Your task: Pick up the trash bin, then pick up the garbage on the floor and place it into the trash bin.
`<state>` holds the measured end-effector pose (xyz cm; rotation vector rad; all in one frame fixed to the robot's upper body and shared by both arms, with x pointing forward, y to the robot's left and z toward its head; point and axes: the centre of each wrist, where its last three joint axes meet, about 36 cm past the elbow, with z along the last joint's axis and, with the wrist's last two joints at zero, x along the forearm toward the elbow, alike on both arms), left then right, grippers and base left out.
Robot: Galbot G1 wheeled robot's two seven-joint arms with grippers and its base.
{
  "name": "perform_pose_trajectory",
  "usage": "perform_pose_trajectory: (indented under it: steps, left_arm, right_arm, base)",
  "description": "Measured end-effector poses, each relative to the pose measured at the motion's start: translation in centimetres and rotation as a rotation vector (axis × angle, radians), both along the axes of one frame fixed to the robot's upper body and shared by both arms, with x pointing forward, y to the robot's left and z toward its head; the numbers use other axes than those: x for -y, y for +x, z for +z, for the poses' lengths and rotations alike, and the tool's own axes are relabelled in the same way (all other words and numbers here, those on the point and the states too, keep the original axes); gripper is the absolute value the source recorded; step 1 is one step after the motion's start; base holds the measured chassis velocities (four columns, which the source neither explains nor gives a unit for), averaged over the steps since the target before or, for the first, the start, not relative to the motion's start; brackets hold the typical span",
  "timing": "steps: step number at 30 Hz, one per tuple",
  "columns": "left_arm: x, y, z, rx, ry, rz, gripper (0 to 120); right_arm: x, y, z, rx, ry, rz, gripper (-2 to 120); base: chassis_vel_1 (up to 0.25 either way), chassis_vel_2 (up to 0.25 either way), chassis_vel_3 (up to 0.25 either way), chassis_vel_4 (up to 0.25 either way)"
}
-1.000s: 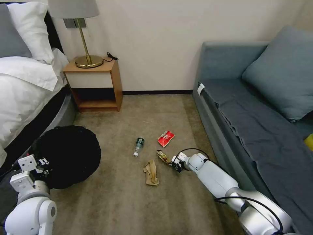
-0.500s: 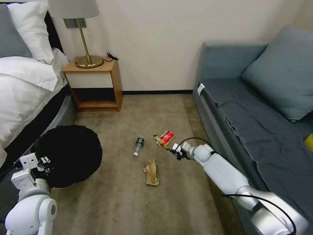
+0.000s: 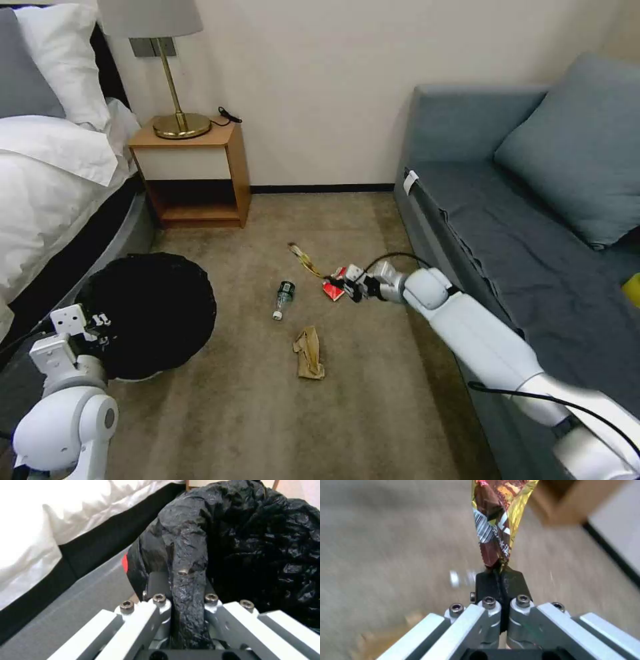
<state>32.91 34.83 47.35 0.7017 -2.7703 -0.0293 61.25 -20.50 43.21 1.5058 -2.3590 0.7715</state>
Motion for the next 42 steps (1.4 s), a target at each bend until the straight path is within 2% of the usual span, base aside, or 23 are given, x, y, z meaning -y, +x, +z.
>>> perform_pose_trajectory:
  steps: [4, 6, 11, 14, 22, 32, 35, 36, 39, 42]
  left_arm:
    - [0.1, 0.4, -0.2, -0.009, -0.011, -0.035, 4]
    - [0.2, 0.5, -0.2, -0.009, -0.014, -0.044, 4]
    - [0.8, 0.8, -0.4, 0.008, -0.033, -0.097, 4]
    - [1.1, 1.0, -0.4, 0.03, -0.046, -0.117, 4]
    - [1.4, 1.1, -0.1, 0.063, -0.103, -0.142, 4]
    - [1.8, 0.8, -0.1, 0.072, -0.131, -0.151, 4]
    - [1.8, 0.8, 0.1, 0.076, -0.133, -0.152, 4]
    - [1.8, 0.8, 0.1, 0.076, -0.133, -0.152, 4]
    - [1.8, 0.8, 0.1, 0.077, -0.13, -0.148, 4]
    - [1.7, 0.9, 0.0, 0.075, -0.129, -0.145, 4]
  right_arm:
    - [-3.5, -1.0, 4.9, -0.018, 0.114, 0.138, 0]
    - [-4.0, -1.2, 5.4, -0.026, 0.129, 0.156, 0]
    - [-8.4, -2.2, 7.2, -0.083, 0.183, 0.253, 0]
    - [-11.8, -3.3, 7.0, -0.122, 0.198, 0.306, 0]
    - [-16.5, -5.4, 4.4, -0.197, 0.201, 0.358, 0]
    - [-17.9, -4.7, 2.2, -0.209, 0.21, 0.295, 0]
    - [-17.7, -4.8, 1.5, -0.203, 0.213, 0.268, 10]
    - [-17.7, -4.8, 1.5, -0.203, 0.213, 0.268, 10]
    - [-17.5, -4.9, 1.2, -0.199, 0.217, 0.26, 25]
    - [-17.3, -5.0, 1.1, -0.199, 0.22, 0.257, 33]
  base:
    - [0.0, 0.0, 0.0, 0.0]
    - [0.0, 0.0, 0.0, 0.0]
    - [0.0, 0.0, 0.0, 0.0]
    - [0.0, 0.0, 0.0, 0.0]
    - [0.0, 0.0, 0.0, 0.0]
    - [0.0, 0.0, 0.0, 0.0]
    - [0.0, 0.0, 0.0, 0.0]
    - [0.0, 0.0, 0.0, 0.0]
    - [0.0, 0.0, 0.0, 0.0]
    - [0.0, 0.0, 0.0, 0.0]
